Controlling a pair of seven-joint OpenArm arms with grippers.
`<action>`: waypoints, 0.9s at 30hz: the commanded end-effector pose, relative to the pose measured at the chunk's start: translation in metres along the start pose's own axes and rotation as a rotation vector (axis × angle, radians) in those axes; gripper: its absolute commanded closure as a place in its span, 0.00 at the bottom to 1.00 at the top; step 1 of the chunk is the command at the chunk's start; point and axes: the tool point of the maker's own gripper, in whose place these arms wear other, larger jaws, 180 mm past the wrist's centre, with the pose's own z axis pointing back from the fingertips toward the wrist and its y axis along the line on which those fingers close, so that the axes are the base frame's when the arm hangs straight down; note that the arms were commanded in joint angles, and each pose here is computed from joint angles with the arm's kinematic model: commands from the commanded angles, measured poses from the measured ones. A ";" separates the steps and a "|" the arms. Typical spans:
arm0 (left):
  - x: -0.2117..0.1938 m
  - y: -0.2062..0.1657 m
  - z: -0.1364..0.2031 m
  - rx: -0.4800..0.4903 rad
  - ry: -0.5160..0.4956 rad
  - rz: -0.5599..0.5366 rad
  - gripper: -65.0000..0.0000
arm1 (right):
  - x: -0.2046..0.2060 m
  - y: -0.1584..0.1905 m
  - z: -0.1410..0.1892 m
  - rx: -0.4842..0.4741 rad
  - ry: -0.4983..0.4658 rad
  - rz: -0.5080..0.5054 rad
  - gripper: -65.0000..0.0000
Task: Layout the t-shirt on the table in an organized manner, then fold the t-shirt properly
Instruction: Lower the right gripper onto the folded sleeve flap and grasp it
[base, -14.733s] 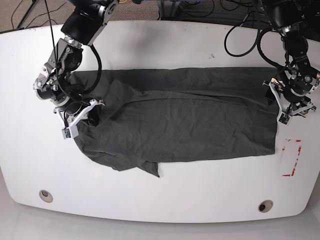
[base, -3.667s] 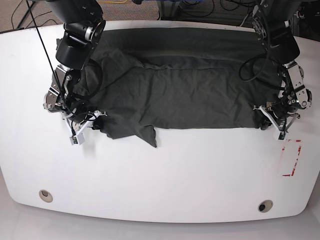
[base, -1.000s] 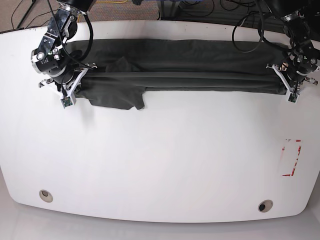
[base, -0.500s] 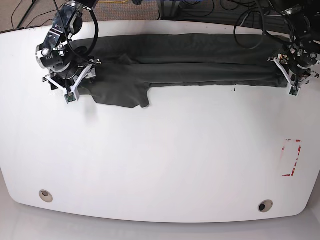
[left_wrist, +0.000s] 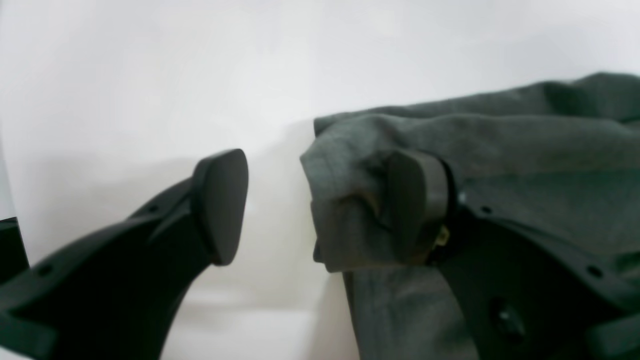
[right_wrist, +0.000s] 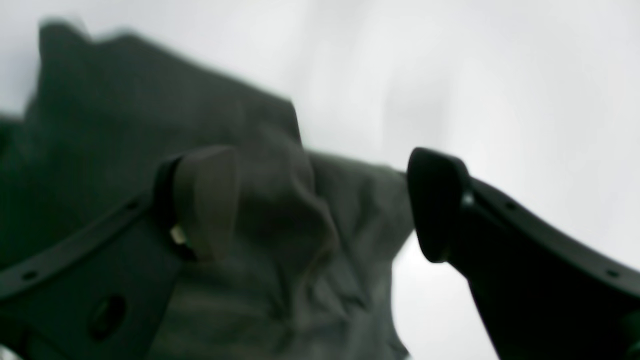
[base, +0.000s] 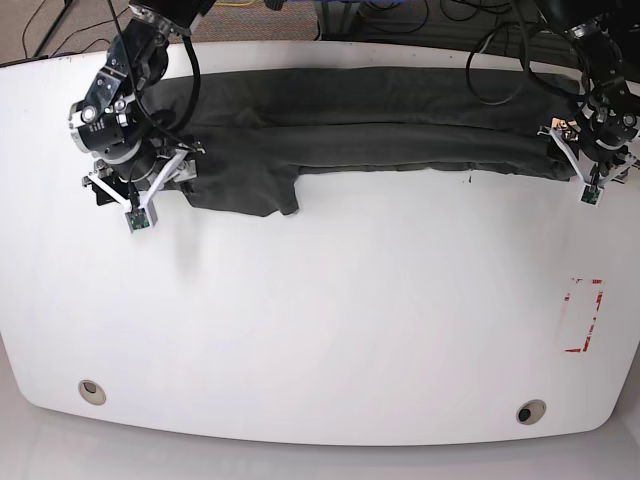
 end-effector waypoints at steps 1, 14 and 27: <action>0.019 0.015 0.006 0.034 -0.049 -0.015 0.38 | 0.022 0.005 -0.006 0.024 -0.060 -0.013 0.23; 0.021 0.017 0.006 0.039 -0.055 -0.014 0.39 | 0.014 0.021 -0.051 0.149 0.016 -0.091 0.23; 0.022 0.017 0.006 0.039 -0.056 -0.014 0.39 | -0.002 0.042 -0.070 0.223 0.035 -0.118 0.23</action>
